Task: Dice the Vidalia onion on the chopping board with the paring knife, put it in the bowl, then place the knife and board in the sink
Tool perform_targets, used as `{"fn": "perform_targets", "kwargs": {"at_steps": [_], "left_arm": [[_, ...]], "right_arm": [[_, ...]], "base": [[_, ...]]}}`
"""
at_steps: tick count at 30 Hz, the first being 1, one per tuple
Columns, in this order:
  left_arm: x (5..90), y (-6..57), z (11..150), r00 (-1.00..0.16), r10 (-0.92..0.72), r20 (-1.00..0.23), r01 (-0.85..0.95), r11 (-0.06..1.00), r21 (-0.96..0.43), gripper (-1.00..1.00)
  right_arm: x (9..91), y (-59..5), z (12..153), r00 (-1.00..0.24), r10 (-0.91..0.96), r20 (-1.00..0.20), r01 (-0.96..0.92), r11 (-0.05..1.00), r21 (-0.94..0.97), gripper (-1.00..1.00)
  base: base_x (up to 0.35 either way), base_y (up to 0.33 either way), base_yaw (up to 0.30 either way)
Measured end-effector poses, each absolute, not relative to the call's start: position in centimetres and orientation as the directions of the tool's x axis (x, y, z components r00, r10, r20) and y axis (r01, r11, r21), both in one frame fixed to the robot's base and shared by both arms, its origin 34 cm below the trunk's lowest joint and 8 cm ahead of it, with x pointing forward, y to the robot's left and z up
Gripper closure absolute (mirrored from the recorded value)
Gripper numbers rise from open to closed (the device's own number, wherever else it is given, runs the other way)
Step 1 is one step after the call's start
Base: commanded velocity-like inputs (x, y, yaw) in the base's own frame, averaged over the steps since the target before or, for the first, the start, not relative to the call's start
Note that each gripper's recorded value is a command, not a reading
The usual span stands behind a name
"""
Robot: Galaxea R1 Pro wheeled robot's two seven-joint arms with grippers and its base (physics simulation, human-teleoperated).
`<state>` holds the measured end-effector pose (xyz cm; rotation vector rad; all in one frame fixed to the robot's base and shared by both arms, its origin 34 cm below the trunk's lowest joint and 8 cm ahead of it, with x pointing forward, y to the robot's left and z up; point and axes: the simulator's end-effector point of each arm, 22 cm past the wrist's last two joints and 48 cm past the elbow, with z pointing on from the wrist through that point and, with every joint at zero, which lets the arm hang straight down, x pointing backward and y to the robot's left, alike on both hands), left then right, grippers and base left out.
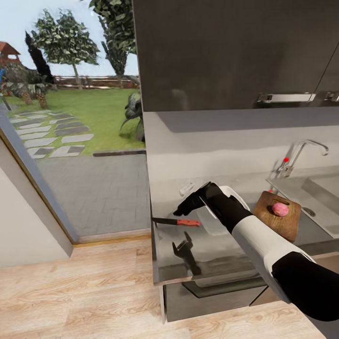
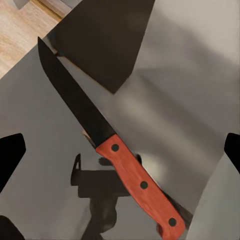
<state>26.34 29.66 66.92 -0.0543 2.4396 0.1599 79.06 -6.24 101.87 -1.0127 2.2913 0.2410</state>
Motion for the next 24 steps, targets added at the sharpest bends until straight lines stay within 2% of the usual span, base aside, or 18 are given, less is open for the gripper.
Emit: {"fn": "perform_targets", "kwargs": {"at_steps": [6, 14, 24], "left_arm": [[26.3, 29.7, 66.9, -0.767, 0.003, -0.641, -0.081, 0.992, 0.101, -1.00], [26.3, 29.7, 66.9, -0.767, 0.003, -0.641, -0.081, 0.992, 0.101, -1.00], [26.3, 29.7, 66.9, -0.767, 0.003, -0.641, -0.081, 0.992, 0.101, -1.00]], "right_arm": [[78.3, -5.7, 101.1, -0.471, -0.672, -0.571, -0.764, 0.635, -0.116, -1.00], [74.3, -4.4, 98.1, -0.316, -0.839, -0.444, -0.896, 0.417, -0.150, -1.00], [73.7, -5.6, 97.4, -0.290, -0.861, -0.417, -0.915, 0.377, -0.142, -1.00]], "base": [[0.001, -0.001, 0.000], [0.000, 0.000, 0.000], [0.000, -0.005, 0.000]]}}
